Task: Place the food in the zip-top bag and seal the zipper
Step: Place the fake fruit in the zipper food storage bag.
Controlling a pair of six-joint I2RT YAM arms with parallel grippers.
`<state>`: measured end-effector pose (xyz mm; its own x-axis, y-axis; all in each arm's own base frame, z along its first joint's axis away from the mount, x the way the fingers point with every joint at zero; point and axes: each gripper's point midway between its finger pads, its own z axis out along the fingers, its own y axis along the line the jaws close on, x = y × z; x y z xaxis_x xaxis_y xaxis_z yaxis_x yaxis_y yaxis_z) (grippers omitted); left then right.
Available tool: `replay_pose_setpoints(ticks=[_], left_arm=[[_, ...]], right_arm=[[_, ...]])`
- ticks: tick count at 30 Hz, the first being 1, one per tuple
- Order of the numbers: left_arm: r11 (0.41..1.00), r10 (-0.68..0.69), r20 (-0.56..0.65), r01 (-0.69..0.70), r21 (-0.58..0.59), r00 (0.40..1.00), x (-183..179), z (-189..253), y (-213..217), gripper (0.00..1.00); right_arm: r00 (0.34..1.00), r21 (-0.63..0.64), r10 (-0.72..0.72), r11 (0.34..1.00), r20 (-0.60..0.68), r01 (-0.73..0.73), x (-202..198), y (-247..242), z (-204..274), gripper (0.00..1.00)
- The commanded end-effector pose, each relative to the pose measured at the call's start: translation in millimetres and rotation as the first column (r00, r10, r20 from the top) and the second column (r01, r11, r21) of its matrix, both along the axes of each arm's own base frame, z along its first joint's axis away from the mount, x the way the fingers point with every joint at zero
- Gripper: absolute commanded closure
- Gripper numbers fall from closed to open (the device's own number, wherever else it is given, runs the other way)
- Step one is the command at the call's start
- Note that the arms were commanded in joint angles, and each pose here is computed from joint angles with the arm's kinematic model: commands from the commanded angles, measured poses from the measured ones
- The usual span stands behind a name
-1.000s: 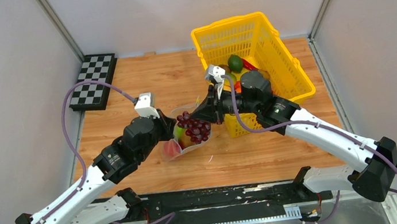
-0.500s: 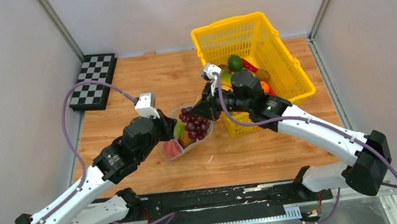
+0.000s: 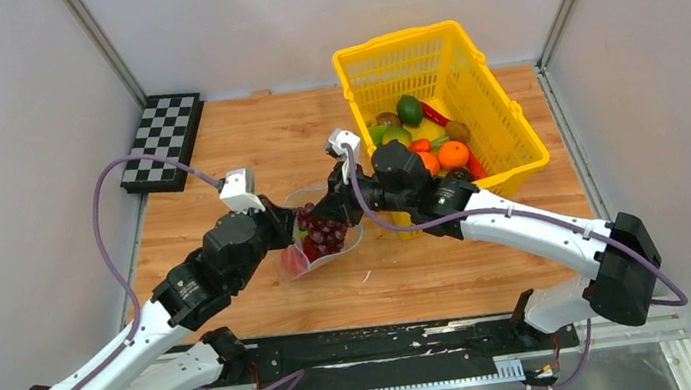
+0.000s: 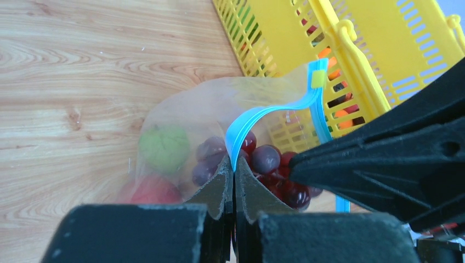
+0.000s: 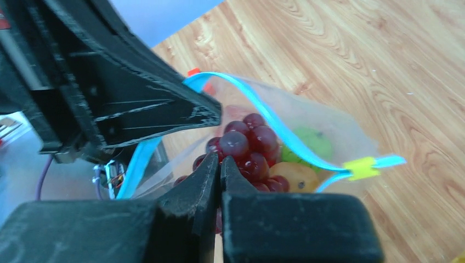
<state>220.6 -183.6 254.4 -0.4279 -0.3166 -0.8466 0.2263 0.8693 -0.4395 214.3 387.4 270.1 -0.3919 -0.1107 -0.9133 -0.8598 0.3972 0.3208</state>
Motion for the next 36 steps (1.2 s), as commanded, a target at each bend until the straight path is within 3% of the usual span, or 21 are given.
replay_pose_setpoints(ticks=[1,5,9,15,18,21,24,30,36], left_arm=[[0.995,0.084,0.037,-0.082,-0.064,0.996,4.2,13.8,14.4,1.0],[0.991,0.115,0.041,-0.111,-0.072,0.993,4.5,13.8,20.7,1.0],[0.99,0.124,0.045,-0.12,-0.08,0.991,4.9,15.5,22.3,1.0],[0.988,0.137,0.043,-0.133,-0.074,0.99,3.7,15.2,26.9,1.0],[0.985,0.16,0.045,-0.156,-0.074,0.986,2.3,14.7,34.2,1.0],[0.981,0.182,0.052,-0.178,-0.08,0.982,1.7,15.2,40.4,1.0],[0.978,0.198,0.058,-0.193,-0.079,0.978,1.6,16.2,44.9,1.0],[0.978,0.197,0.059,-0.192,-0.074,0.979,1.8,15.9,44.7,1.0],[0.979,0.193,0.058,-0.189,-0.074,0.979,2.1,15.6,43.5,1.0]], right_arm=[[0.984,0.14,-0.165,0.978,0.071,0.154,28.2,-1.0,51.6,0.98],[0.974,0.175,-0.225,0.961,0.033,0.216,34.4,2.4,54.1,0.97],[0.984,0.205,-0.176,0.964,0.017,0.169,24.4,23.3,55.5,0.96],[0.994,0.125,-0.113,0.986,0.012,0.11,17.0,49.0,37.2,0.9],[0.993,0.104,-0.111,0.989,0.041,0.107,17.1,45.0,39.8,0.73],[0.997,0.12,-0.031,0.993,0.072,0.023,2.6,43.3,55.6,0.48],[0.993,0.128,0.079,0.988,0.082,-0.089,-18.3,39.1,72.2,0.39],[0.991,0.142,0.031,0.989,0.133,-0.05,-24.9,11.5,94.5,0.37],[0.983,0.035,-0.146,0.989,0.114,0.143,-5.5,-21.4,56.1,0.37]])
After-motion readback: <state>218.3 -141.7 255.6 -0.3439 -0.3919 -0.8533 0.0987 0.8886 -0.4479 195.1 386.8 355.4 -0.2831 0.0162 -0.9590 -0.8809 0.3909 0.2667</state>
